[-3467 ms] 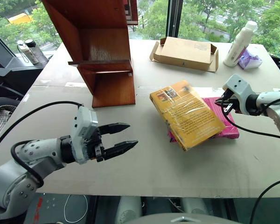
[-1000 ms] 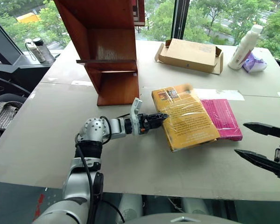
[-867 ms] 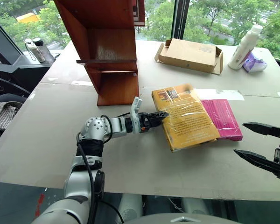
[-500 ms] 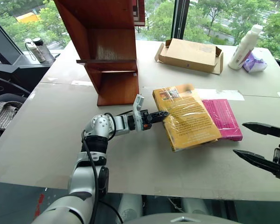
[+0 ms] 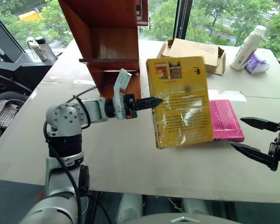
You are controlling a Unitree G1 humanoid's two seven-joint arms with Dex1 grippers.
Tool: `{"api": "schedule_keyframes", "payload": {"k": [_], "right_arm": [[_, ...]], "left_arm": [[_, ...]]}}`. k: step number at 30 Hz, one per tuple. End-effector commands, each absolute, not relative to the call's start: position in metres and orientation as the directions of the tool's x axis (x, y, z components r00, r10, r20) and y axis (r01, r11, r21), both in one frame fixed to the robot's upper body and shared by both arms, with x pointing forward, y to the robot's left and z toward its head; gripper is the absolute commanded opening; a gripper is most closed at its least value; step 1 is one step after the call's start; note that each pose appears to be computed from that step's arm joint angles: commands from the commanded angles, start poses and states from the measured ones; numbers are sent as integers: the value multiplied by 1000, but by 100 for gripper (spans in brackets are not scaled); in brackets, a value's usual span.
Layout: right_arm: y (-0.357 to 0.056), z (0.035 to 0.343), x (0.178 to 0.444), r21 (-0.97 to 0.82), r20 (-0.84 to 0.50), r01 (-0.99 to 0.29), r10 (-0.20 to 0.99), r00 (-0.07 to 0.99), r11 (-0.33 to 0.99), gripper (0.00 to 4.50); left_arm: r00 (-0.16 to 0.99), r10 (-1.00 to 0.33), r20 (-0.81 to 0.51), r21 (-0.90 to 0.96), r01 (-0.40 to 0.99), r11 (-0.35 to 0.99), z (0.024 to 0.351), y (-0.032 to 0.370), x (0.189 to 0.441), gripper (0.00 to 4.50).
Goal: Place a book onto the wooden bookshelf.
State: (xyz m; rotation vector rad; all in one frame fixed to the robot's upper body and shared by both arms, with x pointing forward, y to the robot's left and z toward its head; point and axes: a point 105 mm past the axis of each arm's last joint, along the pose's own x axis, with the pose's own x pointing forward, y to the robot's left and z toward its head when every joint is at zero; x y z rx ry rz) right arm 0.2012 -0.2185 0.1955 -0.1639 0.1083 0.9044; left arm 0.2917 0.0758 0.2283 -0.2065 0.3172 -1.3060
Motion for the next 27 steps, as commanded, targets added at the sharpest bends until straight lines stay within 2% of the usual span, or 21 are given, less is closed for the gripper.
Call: {"api": "schedule_keyframes", "payload": {"k": [1,5,8,14,18,22,27], "right_arm": [[-235,206,204,-145,-114,-740,732,672,657,450],[-249,208,214,-166,-90,-708,704,705,687,450],[-252,208,225,-177,-69,-706,706,704,686,450],[-252,204,243,-197,-51,-712,719,693,674,450],[-251,206,253,-221,-32,-721,734,679,657,450],[-248,214,268,-265,-9,-725,751,661,635,450],[-244,229,283,-317,35,-724,770,637,613,450]], "left_arm": [[263,-959,-107,100,962,253,262,62,288,3],[352,-935,-41,591,763,261,313,54,291,3],[415,-910,23,798,540,266,350,51,294,3],[518,-855,29,922,316,223,387,59,298,3],[594,-804,-14,952,253,170,399,71,301,3],[800,-583,-145,966,242,91,396,113,319,3],[904,-362,-229,965,260,41,393,151,326,3]]}}
